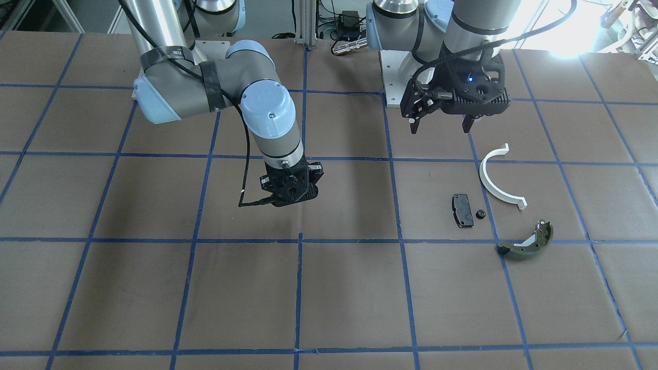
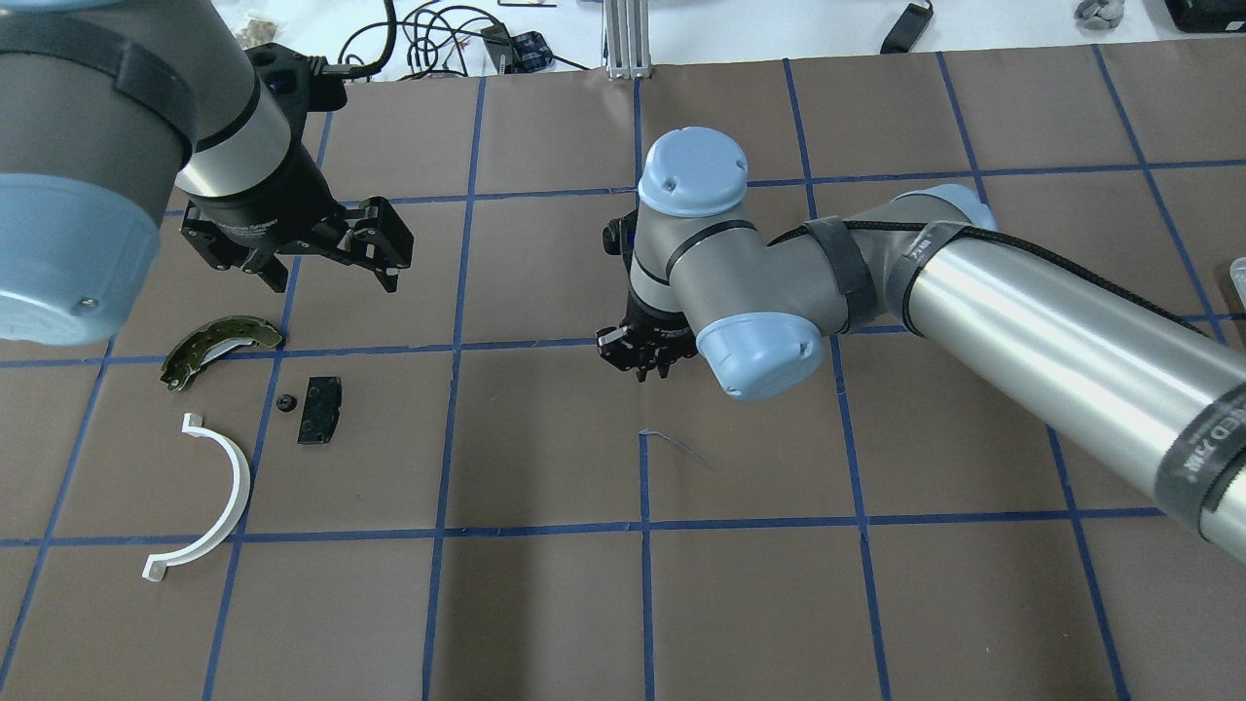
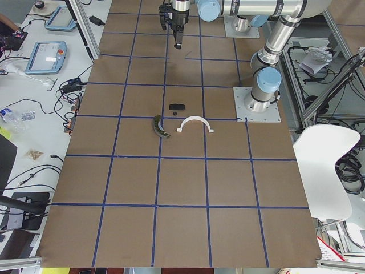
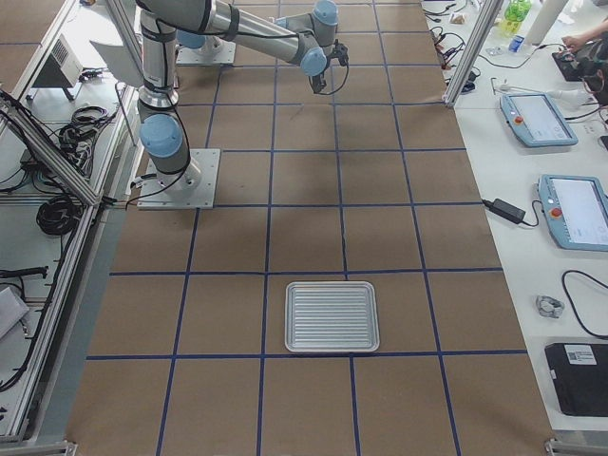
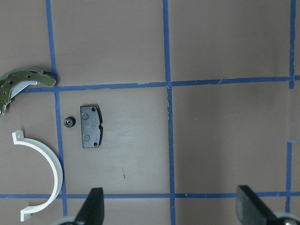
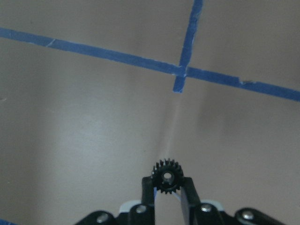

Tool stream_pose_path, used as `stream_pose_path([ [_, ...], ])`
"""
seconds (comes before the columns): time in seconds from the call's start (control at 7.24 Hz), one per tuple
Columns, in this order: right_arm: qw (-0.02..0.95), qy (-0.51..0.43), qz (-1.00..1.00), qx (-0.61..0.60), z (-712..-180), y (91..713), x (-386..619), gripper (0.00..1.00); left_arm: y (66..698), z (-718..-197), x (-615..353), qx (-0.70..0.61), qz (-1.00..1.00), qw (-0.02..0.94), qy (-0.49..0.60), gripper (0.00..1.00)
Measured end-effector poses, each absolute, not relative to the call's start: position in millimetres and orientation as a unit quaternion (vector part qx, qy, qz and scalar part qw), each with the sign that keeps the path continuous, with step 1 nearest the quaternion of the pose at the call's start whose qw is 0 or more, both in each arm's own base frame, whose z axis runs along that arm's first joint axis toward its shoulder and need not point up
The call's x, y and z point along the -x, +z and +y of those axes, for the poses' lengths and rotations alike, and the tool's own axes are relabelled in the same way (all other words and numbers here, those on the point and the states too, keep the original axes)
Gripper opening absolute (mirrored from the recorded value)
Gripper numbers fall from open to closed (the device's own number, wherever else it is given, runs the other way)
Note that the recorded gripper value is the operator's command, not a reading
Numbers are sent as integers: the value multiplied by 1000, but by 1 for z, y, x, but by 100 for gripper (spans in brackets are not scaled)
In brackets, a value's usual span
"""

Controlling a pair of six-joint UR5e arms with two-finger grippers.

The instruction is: Place bearing gear from tray to pile

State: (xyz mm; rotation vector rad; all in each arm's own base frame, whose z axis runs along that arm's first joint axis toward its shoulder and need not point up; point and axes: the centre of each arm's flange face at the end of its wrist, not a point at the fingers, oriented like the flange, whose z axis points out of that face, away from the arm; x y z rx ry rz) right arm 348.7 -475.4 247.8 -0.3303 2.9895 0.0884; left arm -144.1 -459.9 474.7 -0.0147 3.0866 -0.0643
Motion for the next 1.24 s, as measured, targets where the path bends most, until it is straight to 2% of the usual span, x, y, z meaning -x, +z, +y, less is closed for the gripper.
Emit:
stream_pose_path([
  [0.14, 68, 39, 992, 103, -468, 236, -362, 57, 478, -463, 147, 18, 1000, 14, -13, 100],
  [0.28, 69, 40, 992, 97, -467, 226, -369, 100, 480, -465, 149, 26, 1000, 2, -7, 100],
  [0.55, 67, 27, 993, 92, -475, 223, -370, 100, 483, -472, 148, 30, 1000, -4, -6, 100],
  [0.83, 55, 6, 994, 94, -511, 247, -342, 100, 489, -484, 147, 31, 1000, 0, 1, 100],
  [1.24, 0, 6, 989, 146, -575, 343, -249, 100, 481, -489, 148, 29, 999, 4, 13, 100],
])
